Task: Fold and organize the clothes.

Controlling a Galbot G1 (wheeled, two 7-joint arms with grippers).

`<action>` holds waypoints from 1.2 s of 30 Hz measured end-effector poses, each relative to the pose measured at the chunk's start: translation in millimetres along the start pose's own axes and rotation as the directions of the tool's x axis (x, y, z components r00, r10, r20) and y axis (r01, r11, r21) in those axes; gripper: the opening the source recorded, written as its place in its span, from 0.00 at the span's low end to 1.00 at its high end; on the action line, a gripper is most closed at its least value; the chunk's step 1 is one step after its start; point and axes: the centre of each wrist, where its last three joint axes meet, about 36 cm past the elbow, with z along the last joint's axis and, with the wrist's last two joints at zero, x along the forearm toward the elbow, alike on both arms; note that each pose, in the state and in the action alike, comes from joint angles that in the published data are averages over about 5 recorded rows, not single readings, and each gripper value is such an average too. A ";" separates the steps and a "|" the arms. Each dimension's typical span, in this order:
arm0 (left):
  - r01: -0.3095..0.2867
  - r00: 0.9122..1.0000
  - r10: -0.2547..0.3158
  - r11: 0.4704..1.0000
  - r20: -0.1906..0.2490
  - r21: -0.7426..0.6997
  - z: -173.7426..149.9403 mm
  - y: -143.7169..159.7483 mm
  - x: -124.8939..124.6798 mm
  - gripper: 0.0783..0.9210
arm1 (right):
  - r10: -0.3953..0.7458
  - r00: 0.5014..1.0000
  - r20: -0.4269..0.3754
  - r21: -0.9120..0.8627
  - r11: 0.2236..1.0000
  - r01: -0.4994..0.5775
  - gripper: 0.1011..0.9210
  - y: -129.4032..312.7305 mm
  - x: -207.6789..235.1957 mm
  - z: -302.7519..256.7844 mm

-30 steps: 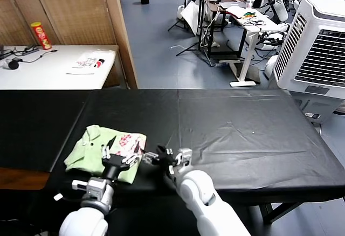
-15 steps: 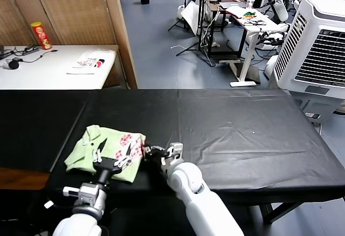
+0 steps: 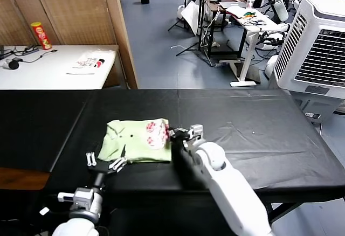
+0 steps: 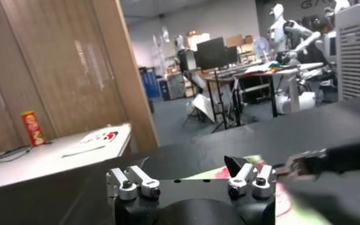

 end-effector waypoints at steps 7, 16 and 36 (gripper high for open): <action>-0.026 0.999 0.024 0.999 0.046 0.033 17.7 2.7 3.0 0.85 | 0.062 0.995 0.080 0.163 0.984 -0.074 0.62 -13.7 45.4 8.8; -0.021 0.999 0.025 0.994 -0.038 0.111 21.6 -1.1 17.5 0.85 | 0.178 0.943 0.281 0.259 0.932 -0.253 0.85 12.1 130.1 63.7; 0.025 0.978 0.010 0.985 -0.206 0.168 5.8 42.0 90.3 0.85 | 0.488 0.849 0.201 0.010 0.866 -0.500 0.85 85.1 297.0 139.9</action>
